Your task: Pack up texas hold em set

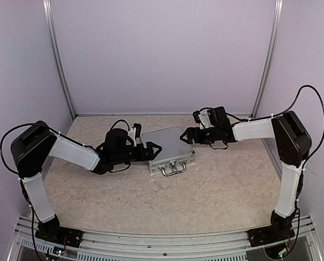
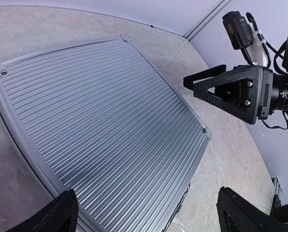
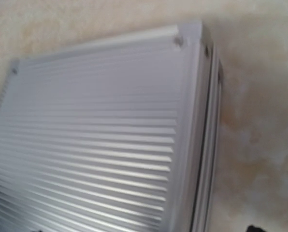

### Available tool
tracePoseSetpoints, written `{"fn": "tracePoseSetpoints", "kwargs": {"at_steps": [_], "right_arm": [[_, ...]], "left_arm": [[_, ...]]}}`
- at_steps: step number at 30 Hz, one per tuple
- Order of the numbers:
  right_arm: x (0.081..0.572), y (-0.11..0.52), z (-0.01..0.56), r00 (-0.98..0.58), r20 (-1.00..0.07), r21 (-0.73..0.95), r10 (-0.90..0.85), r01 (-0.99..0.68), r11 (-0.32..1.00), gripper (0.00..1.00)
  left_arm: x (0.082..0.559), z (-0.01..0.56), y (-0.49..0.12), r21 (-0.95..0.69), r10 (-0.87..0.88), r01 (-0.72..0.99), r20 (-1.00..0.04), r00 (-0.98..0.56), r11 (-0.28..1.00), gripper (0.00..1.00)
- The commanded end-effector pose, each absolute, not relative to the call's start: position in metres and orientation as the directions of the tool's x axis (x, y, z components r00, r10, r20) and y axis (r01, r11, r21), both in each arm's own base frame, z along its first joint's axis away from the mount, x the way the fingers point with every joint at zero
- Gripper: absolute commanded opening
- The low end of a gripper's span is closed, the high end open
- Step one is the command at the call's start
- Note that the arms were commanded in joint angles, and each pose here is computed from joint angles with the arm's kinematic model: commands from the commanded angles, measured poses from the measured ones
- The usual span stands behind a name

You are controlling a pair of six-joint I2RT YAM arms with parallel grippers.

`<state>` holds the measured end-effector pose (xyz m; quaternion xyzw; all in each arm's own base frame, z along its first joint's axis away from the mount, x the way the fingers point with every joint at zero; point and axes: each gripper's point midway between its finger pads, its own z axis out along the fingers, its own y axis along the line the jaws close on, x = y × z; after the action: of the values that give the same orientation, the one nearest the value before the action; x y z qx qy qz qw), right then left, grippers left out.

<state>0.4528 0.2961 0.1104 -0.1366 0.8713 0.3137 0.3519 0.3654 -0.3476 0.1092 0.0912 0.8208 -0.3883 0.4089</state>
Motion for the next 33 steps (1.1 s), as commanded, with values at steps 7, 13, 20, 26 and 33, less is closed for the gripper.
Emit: {"fn": "tracePoseSetpoints", "kwargs": {"at_steps": [7,13,20,26,33], "right_arm": [[0.445,0.298,0.073,-0.774,-0.632,0.490,-0.051,-0.449,0.748,0.91],[0.442,0.300,0.068,-0.782,-0.621,0.504,-0.053,-0.451,0.736,0.91],[0.440,0.302,0.062,-0.791,-0.609,0.520,-0.052,-0.448,0.727,0.91],[0.439,0.304,0.060,-0.794,-0.605,0.527,-0.056,-0.452,0.720,0.89],[0.435,0.303,0.060,-0.795,-0.603,0.524,-0.070,-0.461,0.716,0.86]], "left_arm": [[0.371,0.063,-0.329,-0.541,-0.181,0.312,-0.674,-0.716,0.781,0.99],[0.352,0.100,-0.324,-0.563,-0.247,0.383,-0.743,-0.622,0.732,0.99],[0.363,0.109,-0.326,-0.537,-0.237,0.362,-0.751,-0.616,0.762,0.99],[0.369,0.079,-0.346,-0.553,-0.190,0.360,-0.704,-0.685,0.751,0.99],[0.369,0.047,-0.345,-0.590,-0.184,0.310,-0.629,-0.755,0.745,0.99]]}}
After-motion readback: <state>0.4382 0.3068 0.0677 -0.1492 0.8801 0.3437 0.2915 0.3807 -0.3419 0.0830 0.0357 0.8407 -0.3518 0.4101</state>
